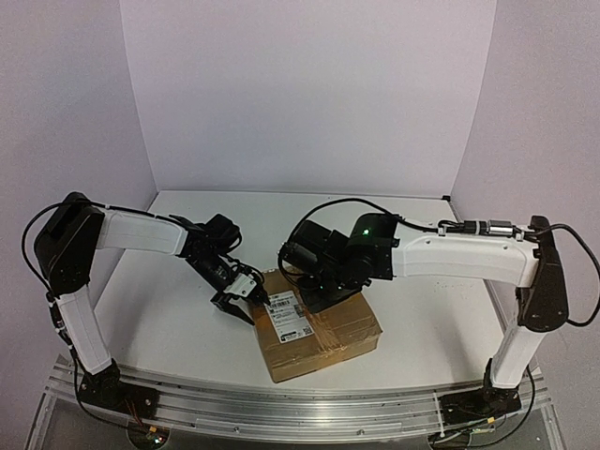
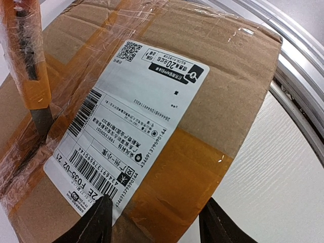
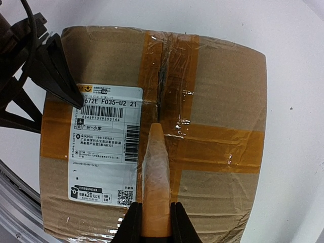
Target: Unpack the express box
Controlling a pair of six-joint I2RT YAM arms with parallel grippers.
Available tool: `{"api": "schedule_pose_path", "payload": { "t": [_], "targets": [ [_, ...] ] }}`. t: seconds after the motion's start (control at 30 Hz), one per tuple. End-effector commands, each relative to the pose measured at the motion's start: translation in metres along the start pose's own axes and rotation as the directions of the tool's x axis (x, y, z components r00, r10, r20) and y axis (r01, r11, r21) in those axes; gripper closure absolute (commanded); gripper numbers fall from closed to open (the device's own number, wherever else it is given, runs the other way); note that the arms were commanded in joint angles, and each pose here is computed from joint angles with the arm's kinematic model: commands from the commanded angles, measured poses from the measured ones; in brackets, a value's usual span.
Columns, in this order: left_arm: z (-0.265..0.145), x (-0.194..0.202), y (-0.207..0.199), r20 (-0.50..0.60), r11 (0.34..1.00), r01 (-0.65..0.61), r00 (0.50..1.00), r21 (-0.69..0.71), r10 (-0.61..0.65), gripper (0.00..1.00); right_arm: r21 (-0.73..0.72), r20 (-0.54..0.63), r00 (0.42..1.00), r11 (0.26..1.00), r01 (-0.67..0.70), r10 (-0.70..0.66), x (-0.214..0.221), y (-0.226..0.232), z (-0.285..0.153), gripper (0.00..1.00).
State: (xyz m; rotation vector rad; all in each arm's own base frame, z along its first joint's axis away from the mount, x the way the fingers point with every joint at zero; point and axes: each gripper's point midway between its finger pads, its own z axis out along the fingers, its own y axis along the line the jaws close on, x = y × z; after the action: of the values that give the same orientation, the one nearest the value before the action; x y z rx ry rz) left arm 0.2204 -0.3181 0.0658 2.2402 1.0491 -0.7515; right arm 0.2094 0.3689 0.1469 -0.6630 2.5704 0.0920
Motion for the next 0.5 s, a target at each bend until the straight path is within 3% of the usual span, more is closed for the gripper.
{"api": "schedule_pose_path", "payload": {
  "t": [0.0, 0.47],
  "targets": [
    [-0.002, 0.094, -0.038, -0.341, 0.951, 0.307, 0.898, 0.036, -0.277, 0.44, -0.093, -0.469, 0.864, 0.983, 0.156, -0.182, 0.122, -0.001, -0.033, 1.00],
    [-0.006, 0.091, -0.040, -0.328, 0.940, 0.338, 0.893, 0.036, -0.309, 0.44, -0.125, -0.452, 0.879, 0.987, 0.105, -0.151, 0.122, 0.002, -0.046, 1.00]
  ]
}}
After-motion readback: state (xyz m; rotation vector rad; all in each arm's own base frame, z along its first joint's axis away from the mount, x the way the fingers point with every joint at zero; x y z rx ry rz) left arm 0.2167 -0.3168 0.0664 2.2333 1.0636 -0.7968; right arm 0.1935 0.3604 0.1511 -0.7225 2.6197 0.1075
